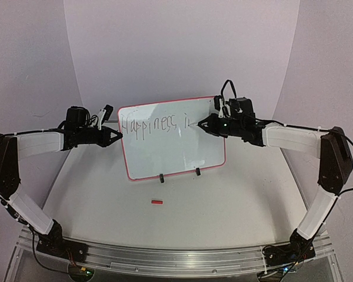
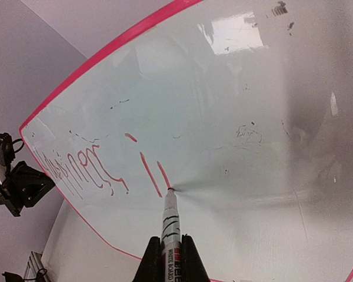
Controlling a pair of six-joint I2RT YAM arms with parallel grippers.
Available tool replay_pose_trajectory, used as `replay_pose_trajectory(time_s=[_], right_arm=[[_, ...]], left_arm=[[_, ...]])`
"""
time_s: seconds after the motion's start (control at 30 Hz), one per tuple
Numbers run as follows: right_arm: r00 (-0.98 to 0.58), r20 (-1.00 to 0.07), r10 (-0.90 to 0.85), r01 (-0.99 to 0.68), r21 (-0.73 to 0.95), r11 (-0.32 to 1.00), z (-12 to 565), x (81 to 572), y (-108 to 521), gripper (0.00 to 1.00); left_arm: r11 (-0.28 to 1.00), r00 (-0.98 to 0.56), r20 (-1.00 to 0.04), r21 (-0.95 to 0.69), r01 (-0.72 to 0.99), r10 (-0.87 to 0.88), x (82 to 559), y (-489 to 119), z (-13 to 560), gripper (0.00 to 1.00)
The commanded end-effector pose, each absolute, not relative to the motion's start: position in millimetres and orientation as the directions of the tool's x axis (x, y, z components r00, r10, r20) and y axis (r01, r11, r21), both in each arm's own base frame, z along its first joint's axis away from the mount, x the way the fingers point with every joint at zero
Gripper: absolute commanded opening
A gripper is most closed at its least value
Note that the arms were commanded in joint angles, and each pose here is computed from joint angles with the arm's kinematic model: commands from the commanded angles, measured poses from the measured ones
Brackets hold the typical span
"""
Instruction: Write a sentence on the whiteboard
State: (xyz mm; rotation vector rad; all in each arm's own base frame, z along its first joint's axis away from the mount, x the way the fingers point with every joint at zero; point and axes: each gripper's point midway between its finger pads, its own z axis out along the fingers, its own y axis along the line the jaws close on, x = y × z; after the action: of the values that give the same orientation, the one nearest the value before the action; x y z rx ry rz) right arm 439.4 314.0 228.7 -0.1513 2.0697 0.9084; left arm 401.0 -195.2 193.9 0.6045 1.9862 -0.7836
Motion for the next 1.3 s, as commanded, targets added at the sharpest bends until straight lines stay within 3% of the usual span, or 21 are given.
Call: replay_pose_trajectory(time_s=[0.0, 0.43, 1.27], right_arm=[[-0.623, -0.748, 0.228, -0.403, 0.557, 0.726, 235.1, 441.5, 310.6, 0.00], [-0.540, -0.795, 0.277, -0.431, 0.544, 0.720, 277.2, 450.5, 308.6, 0.00], [-0.477, -0.817, 0.323, -0.408, 0.532, 0.742, 290.5, 458.9, 297.7, 0.00]], left_arm=[[0.705, -0.436, -0.888, -0.215, 0.676, 0.148, 409.1, -191.1, 199.4, 0.00], [0.706, -0.436, -0.888, -0.215, 0.675, 0.147, 408.2, -190.8, 200.4, 0.00], [0.705, -0.436, -0.888, -0.214, 0.676, 0.148, 408.6, -190.8, 200.5, 0.00]])
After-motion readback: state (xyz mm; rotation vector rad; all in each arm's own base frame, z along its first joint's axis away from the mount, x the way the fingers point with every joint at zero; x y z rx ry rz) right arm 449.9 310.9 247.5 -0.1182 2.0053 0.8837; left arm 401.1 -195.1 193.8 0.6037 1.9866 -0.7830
